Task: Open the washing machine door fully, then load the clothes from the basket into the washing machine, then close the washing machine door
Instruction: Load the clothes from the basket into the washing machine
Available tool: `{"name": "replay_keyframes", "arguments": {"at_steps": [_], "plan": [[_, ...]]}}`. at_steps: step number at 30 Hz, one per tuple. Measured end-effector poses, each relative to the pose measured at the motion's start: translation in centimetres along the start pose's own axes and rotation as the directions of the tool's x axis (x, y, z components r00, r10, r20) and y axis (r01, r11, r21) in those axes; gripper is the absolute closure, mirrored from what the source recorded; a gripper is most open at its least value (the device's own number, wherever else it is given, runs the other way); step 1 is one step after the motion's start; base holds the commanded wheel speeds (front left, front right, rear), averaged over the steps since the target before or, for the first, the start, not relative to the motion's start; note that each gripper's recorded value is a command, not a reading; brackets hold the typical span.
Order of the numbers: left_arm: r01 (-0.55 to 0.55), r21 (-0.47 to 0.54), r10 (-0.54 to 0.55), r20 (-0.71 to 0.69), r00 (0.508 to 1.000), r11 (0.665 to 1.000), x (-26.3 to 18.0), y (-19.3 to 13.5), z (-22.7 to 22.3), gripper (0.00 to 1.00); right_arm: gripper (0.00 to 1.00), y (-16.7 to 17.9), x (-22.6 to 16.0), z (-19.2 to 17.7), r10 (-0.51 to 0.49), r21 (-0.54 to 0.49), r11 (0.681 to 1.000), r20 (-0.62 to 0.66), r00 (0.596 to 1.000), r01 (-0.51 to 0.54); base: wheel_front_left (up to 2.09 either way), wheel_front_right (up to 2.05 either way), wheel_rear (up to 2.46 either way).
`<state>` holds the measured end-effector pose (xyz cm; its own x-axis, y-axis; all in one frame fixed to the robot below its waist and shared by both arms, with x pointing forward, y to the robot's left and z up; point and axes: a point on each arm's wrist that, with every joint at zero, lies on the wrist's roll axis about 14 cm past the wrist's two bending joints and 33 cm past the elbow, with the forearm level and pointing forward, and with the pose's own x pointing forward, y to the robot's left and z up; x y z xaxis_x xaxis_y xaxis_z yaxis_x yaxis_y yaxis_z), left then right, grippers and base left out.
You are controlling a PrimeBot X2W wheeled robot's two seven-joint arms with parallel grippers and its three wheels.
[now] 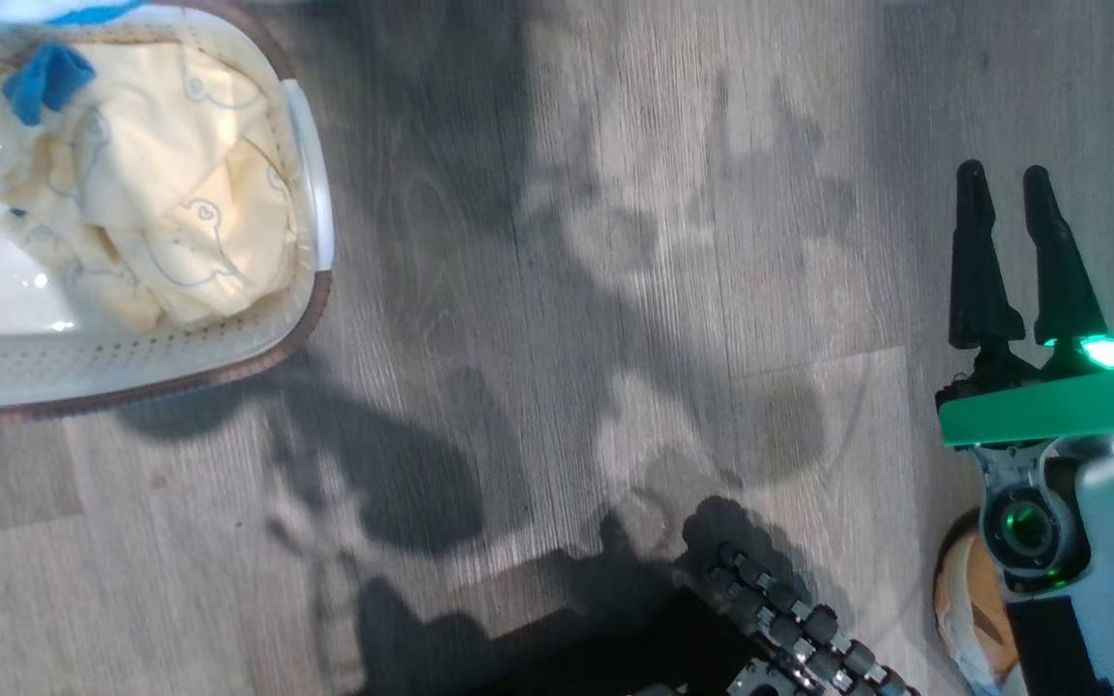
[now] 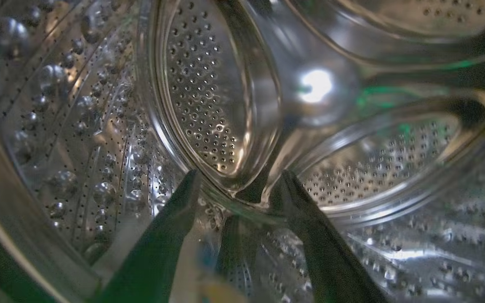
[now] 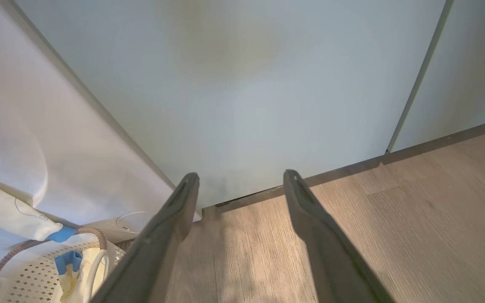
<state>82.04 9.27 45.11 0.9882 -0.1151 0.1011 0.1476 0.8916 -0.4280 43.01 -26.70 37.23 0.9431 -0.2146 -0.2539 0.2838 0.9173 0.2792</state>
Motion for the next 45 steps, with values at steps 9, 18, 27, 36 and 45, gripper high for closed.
{"name": "replay_keyframes", "arguments": {"at_steps": [9,18,27,36,45], "plan": [[0.073,0.088,-0.06,-0.138,0.989,0.993,-3.2,-2.9,-1.7,0.0,0.0,0.7,-1.3,2.2,0.015,0.023,1.0,0.054,0.998,-0.017,0.0,0.0,0.0],[0.096,0.077,-0.082,-0.17,0.982,0.992,-7.6,-4.0,-0.8,0.0,0.0,1.2,-3.1,4.1,0.027,0.053,0.998,0.105,0.994,-0.032,0.0,0.0,0.0],[0.155,0.128,-0.132,-0.177,0.975,0.979,-15.0,-5.0,0.3,0.0,0.0,2.3,-5.6,5.2,0.058,0.066,0.996,0.137,0.989,-0.068,0.0,0.0,0.0],[0.131,0.168,-0.102,-0.172,0.98,0.977,-21.5,-4.4,0.8,0.0,0.0,3.3,-6.9,5.9,0.105,0.069,0.991,0.156,0.982,-0.117,0.0,0.0,0.0],[0.059,0.185,-0.024,-0.188,0.982,0.981,-28.5,-2.2,0.8,0.0,0.0,3.9,-8.4,6.4,0.133,0.076,0.986,0.174,0.976,-0.148,0.0,0.0,0.0]]}}
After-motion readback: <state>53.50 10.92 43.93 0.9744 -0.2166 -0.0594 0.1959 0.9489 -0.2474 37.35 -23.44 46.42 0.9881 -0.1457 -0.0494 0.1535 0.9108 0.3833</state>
